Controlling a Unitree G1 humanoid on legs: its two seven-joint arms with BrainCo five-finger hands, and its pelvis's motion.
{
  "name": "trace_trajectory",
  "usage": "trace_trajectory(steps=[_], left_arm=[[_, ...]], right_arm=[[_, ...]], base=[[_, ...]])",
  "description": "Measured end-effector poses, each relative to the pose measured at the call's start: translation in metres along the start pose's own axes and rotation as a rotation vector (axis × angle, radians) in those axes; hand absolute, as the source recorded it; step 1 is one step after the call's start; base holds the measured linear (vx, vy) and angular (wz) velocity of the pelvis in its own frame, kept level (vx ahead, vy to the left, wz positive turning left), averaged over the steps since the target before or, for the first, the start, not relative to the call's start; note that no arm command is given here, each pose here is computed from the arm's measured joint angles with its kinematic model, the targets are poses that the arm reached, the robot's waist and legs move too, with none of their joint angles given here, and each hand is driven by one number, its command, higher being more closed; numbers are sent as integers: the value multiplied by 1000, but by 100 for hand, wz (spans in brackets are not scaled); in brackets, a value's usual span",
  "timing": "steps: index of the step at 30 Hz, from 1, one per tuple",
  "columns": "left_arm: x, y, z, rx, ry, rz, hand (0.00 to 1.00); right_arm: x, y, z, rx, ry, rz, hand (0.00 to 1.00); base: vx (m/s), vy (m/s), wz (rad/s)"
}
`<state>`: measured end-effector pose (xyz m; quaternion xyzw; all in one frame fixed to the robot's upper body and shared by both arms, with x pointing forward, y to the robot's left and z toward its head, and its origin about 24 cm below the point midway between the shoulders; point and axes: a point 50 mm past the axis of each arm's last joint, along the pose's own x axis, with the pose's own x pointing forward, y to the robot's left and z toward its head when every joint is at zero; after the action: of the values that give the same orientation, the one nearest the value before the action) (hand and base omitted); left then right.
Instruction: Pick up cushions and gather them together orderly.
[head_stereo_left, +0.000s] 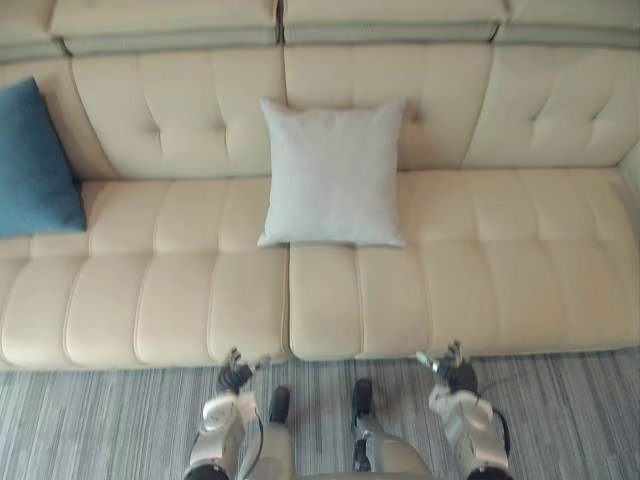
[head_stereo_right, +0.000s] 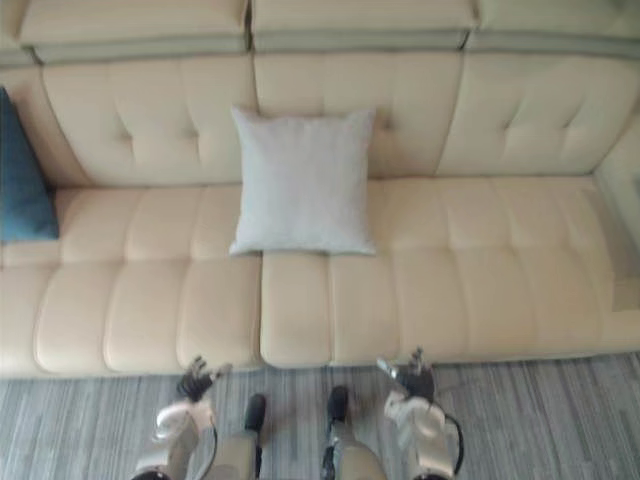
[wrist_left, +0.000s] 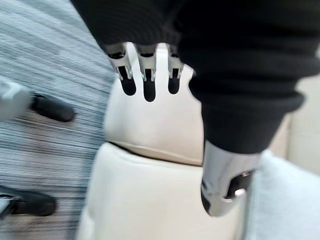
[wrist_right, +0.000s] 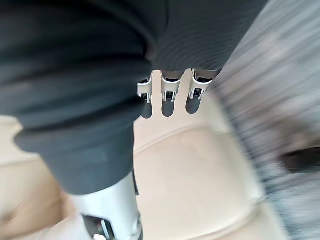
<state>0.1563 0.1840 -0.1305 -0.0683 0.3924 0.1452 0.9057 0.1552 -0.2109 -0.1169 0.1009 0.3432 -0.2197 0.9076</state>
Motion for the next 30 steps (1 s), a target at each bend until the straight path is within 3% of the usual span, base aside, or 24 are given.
trace_trajectory(steps=[13, 22, 30], left_arm=[[-7, 14, -40, 35, 171, 65, 0], [4, 7, -8, 57, 67, 67, 0], [6, -25, 2, 14, 43, 12, 0]], right_arm=[[-5, -3, -35, -4, 168, -21, 0], [0, 19, -33, -33, 177, 16, 0], [18, 47, 14, -49, 38, 79, 0]], base=[[23, 18, -10], [-14, -19, -2], [-159, -93, -1]])
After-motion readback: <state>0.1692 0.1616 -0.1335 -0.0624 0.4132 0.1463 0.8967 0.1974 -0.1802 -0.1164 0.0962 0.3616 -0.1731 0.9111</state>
